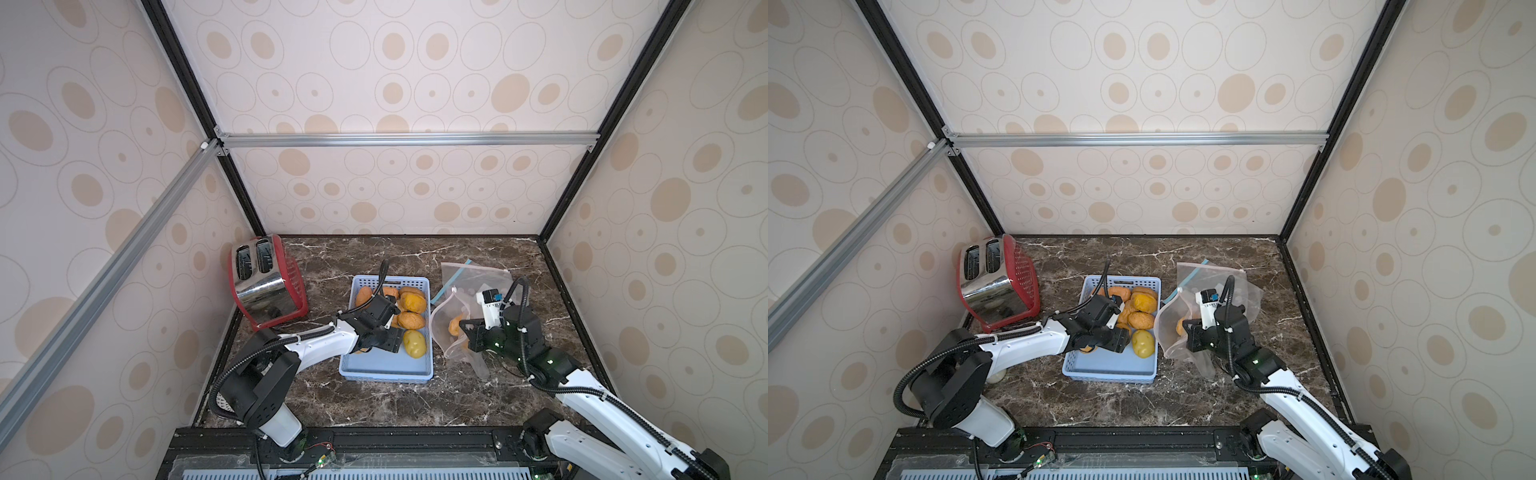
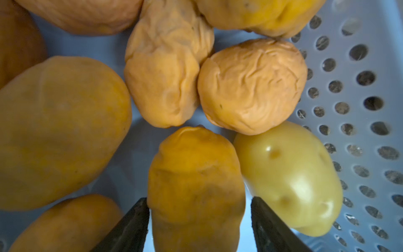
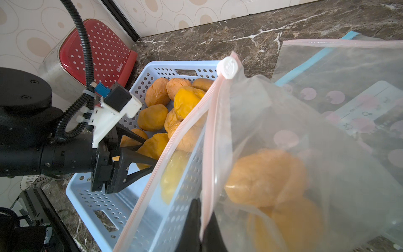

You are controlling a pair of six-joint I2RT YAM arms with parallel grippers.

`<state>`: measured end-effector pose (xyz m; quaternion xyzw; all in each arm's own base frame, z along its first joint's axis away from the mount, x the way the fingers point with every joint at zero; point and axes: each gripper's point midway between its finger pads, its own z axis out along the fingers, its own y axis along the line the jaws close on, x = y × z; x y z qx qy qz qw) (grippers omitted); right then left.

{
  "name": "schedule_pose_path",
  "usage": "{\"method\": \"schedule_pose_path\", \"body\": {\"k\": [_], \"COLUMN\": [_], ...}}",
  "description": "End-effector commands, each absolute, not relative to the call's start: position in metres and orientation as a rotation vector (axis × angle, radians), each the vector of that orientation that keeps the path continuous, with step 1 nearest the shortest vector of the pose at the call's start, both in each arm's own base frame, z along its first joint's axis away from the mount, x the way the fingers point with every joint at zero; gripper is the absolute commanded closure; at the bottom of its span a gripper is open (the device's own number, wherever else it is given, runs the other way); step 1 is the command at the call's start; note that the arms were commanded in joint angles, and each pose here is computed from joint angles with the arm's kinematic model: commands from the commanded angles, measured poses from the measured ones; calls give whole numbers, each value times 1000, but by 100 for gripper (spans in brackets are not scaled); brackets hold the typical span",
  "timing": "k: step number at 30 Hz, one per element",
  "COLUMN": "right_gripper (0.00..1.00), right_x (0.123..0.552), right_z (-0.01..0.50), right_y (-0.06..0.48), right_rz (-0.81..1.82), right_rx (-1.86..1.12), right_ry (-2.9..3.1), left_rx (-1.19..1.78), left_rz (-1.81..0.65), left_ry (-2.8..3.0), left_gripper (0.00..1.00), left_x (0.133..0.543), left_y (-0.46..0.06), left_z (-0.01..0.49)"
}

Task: Put the potatoes into a zipper bag and zip it
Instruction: Pick up the potato from the basket.

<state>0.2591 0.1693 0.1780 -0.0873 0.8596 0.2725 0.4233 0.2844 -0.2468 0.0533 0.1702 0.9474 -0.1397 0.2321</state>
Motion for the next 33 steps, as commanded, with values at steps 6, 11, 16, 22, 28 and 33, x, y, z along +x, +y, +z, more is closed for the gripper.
{"method": "schedule_pose_path", "body": {"k": [6,11,16,22,28,33], "right_gripper": [100,100,100,100,100,100], "right_x": [260,261,261,261,261,260], "right_z": [179,179,178,177,177,177], "right_y": [168,169,170,170,170,170], "right_rz": [684,686,688,688,691,691], "right_rx": [-212,-213,-216,-215,-218,-217], "right_ry": [2147,2146,2152,2154,2157,2156], "left_rx": [425,412,395,359,342,325], "left_rz": [-337,-351,-372,-421,-489,-588], "left_ry": [2622,2595,2555,2486,2414,2334], "left_gripper": [43,58,66,68,68,68], "left_x": [287,286,286,287,285,282], "left_y": [-241,-239,-238,-237,-239,-243], "left_z": [48,58,73,97,127,156]}}
